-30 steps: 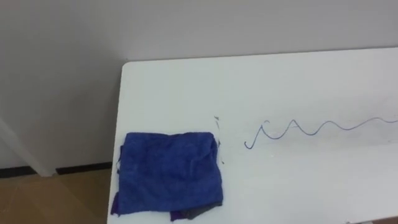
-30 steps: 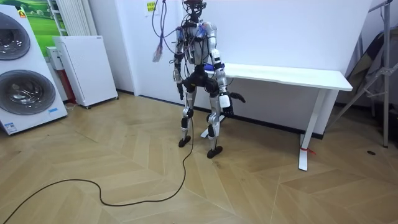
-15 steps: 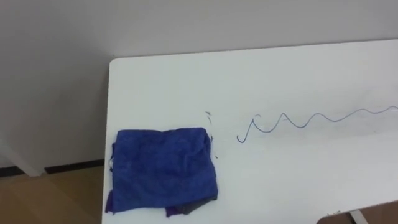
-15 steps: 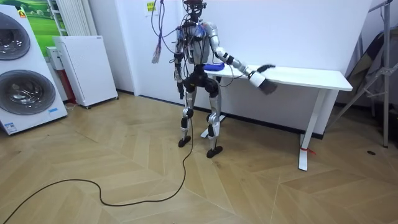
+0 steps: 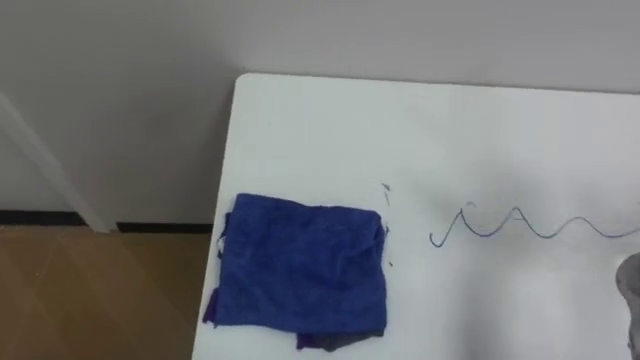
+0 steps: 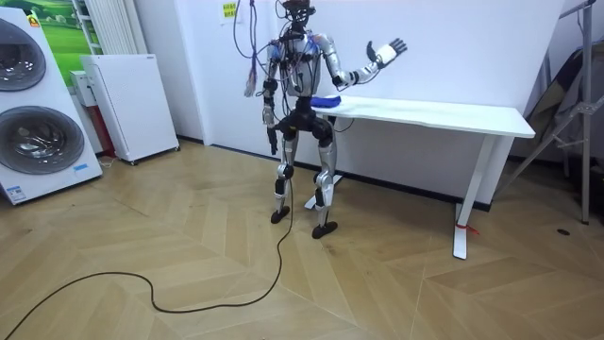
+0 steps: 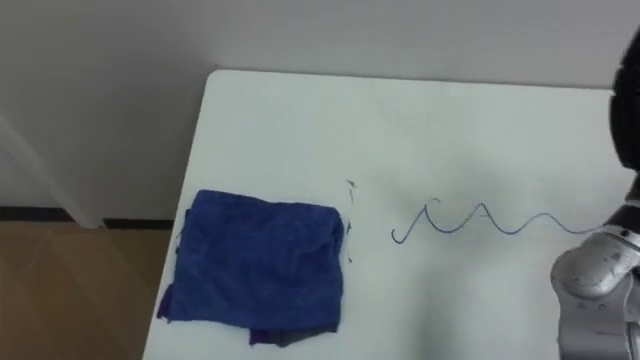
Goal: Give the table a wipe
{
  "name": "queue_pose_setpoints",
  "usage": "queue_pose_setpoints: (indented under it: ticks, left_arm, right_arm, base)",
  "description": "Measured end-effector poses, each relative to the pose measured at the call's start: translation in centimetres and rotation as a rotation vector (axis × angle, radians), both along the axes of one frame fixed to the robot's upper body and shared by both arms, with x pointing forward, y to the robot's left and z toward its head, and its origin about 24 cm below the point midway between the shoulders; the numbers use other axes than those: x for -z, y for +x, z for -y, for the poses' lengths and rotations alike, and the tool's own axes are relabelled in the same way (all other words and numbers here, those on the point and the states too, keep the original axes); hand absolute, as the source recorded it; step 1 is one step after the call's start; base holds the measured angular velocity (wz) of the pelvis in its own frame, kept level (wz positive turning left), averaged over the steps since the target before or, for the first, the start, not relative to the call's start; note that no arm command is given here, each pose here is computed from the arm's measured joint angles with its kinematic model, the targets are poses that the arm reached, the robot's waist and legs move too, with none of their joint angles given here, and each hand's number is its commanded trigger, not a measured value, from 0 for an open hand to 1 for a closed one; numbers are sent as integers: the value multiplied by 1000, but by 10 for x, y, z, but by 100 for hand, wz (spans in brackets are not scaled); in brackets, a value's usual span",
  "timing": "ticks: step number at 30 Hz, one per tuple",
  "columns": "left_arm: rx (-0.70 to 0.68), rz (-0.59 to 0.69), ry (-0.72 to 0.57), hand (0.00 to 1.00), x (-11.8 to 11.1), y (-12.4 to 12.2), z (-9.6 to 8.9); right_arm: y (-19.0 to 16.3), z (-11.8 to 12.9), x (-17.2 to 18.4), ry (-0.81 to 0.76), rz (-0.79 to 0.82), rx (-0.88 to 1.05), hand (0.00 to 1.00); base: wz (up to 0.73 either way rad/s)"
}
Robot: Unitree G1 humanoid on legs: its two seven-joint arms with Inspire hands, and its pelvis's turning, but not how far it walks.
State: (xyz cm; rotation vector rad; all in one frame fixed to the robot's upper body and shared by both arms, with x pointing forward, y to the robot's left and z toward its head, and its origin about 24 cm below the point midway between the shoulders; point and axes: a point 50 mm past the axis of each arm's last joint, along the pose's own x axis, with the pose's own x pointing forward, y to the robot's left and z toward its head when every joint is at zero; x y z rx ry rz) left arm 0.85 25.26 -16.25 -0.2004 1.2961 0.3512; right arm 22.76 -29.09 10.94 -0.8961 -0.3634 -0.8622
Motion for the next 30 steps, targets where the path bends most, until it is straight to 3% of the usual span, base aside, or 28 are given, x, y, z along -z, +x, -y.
queue_pose_setpoints:
  ticks: [8,18,30]
  left_arm:
    - [32,42,-7,0,0,10,5]
    - [172,76,-49,0,1,34,16]
    - [193,120,-78,0,1,41,22]
  right_arm:
    - [14,-60,-4,-172,-76,-277,0]
    - [10,-133,25,-372,-256,-606,0]
    - [-7,-169,52,-499,-418,-789,0]
  base:
    - [5]
    - [8]
    - [2]
